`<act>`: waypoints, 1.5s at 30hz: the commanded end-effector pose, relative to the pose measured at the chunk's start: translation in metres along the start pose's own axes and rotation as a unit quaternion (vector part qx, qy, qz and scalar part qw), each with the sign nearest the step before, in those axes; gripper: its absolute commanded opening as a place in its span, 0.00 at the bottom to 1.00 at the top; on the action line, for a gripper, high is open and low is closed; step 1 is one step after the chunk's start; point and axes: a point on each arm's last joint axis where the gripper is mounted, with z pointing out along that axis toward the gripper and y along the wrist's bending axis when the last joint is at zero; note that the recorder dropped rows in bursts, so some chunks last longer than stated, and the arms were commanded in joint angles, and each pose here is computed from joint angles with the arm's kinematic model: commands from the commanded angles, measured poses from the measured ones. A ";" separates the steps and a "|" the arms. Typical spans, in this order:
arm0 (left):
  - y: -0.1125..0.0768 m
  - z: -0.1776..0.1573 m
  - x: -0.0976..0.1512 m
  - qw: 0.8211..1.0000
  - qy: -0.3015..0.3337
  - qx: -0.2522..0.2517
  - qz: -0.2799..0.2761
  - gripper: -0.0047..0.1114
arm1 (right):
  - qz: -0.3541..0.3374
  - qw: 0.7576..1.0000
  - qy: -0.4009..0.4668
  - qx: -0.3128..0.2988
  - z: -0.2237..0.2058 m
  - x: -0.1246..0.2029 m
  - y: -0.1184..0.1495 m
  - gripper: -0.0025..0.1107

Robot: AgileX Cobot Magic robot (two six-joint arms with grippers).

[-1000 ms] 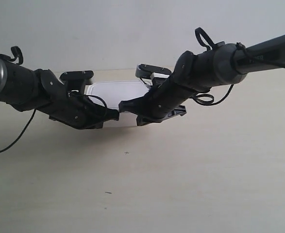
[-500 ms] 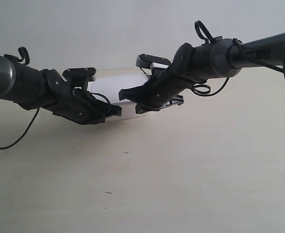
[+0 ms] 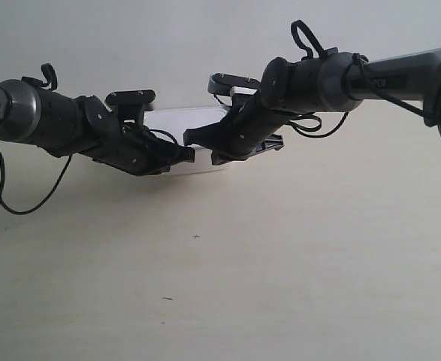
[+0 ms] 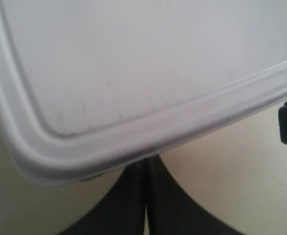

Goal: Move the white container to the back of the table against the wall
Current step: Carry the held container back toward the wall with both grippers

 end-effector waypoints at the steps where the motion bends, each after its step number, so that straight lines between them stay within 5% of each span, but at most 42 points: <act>1: 0.009 0.004 -0.006 1.000 -0.008 -0.007 0.004 0.04 | 0.006 1.000 -0.004 0.004 0.004 -0.008 -0.008 0.02; 45: 0.015 0.053 -0.043 0.998 -0.042 -0.003 0.038 0.04 | -0.003 0.997 -0.079 0.023 0.031 -0.047 -0.043 0.02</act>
